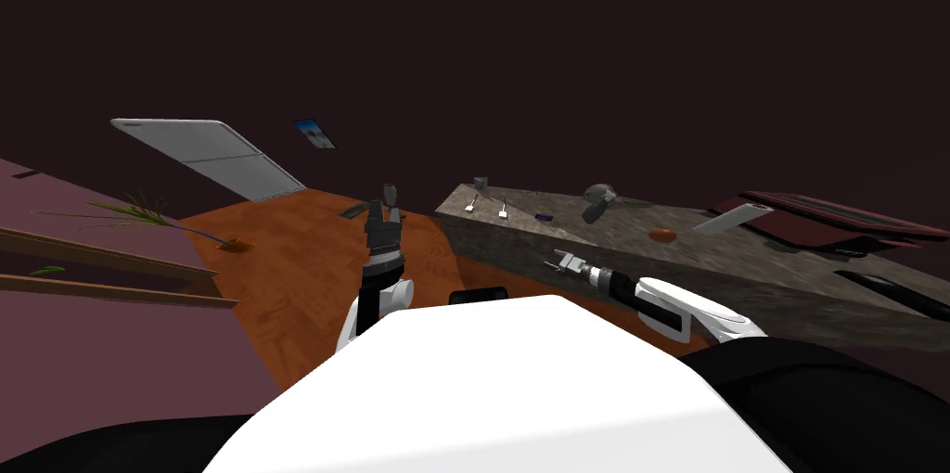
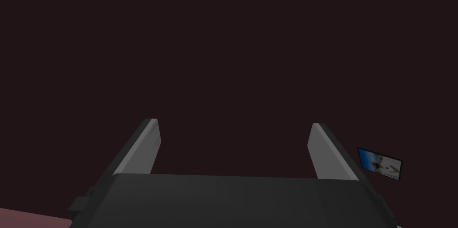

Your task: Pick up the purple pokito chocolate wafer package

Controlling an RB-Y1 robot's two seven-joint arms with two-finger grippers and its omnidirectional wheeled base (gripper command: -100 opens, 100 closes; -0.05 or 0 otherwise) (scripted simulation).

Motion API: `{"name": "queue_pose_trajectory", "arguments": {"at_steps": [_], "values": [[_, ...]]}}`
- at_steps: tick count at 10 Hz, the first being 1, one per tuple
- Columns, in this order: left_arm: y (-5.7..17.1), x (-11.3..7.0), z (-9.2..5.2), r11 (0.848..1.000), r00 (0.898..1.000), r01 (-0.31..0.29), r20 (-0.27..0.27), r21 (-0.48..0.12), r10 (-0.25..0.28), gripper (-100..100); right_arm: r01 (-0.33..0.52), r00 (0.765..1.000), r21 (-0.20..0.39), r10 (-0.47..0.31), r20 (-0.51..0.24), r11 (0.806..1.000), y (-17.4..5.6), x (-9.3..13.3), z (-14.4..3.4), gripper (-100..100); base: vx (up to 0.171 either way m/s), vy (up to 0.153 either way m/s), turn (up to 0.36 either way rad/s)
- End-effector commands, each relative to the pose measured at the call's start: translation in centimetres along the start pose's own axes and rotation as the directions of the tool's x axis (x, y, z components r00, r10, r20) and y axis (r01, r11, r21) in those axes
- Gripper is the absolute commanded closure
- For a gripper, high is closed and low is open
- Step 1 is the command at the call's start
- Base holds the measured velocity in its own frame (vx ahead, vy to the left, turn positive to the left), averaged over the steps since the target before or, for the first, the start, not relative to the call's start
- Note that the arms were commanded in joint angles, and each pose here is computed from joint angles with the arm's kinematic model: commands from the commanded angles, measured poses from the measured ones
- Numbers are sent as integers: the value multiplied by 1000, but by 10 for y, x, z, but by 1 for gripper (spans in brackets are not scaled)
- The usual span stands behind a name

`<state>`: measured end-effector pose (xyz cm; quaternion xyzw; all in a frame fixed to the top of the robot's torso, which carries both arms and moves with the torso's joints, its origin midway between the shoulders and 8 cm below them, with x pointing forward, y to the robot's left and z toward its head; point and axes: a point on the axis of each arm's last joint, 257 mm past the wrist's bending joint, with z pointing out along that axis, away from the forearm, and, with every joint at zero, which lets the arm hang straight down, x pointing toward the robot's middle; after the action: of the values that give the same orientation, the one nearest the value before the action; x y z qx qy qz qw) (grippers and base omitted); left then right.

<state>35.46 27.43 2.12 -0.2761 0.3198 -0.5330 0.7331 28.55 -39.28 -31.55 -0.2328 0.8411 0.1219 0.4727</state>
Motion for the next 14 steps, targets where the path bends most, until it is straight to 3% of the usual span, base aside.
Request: {"name": "queue_pose_trajectory", "arguments": {"at_steps": [1, 2, 3, 4, 5, 6, 8, 9, 10, 11, 12, 13, 14], "values": [[0, 0, 0, 1000, 1000, 0, 0, 0, 0, 0, 55, 995, -5, -55, -77, 998, -13, 23, -15, -100, 35, 73, 141], [0, 0, 0, 1000, 1000, 0, 0, 0, 0, 0, 56, 995, 2, -56, -86, 998, -17, 26, -17, -100, 29, 53, 65], [0, 0, 0, 1000, 1000, 0, 0, 0, 0, 0, 94, 984, 4, -92, -155, 996, -31, 46, -32, -100, 40, 65, 141], [0, 0, 0, 1000, 1000, 0, 0, 0, 0, 0, 98, 983, 3, -97, -159, 995, -32, 46, -33, -100, 39, 48, 68], [0, 0, 0, 1000, 1000, 0, 0, 0, 0, 0, 135, 966, 1, -131, -225, 991, -46, 64, -49, -100, 52, 54, 133], [0, 0, 0, 1000, 1000, 0, 0, 0, 0, 0, 137, 965, 2, -133, -228, 991, -47, 65, -50, -100, 48, 50, 75], [0, 0, 0, 1000, 1000, 0, 0, 0, 0, 0, 199, 922, -18, -193, -335, 980, -69, 91, -80, -100, 67, 72, 207], [0, 0, 0, 1000, 1000, 0, 0, 0, 0, 0, 202, 916, -5, -191, -354, 979, -78, 96, -87, -100, 80, 53, 66], [0, 0, 0, 1000, 1000, 0, 0, 0, 0, 0, 230, 890, -20, -219, -399, 973, -87, 104, -101, -100, 91, 60, 97], [0, 0, 0, 1000, 1000, 0, 0, 0, 0, 0, 230, 886, -9, -213, -411, 973, -93, 108, -106, -100, 81, 52, 105], [0, 0, 0, 1000, 1000, 0, 0, 0, 0, 0, 254, 859, -23, -236, -454, 967, -103, 116, -122, -100, 76, 39, 138], [0, 0, 0, 1000, 1000, 0, 0, 0, 0, 0, 254, 855, -13, -231, -464, 967, -107, 119, -126, -100, 62, 25, 73], [0, 0, 0, 1000, 1000, 0, 0, 0, 0, 0, 275, 826, -23, -248, -506, 961, -119, 126, -143, -100, 75, 39, 154]]}}
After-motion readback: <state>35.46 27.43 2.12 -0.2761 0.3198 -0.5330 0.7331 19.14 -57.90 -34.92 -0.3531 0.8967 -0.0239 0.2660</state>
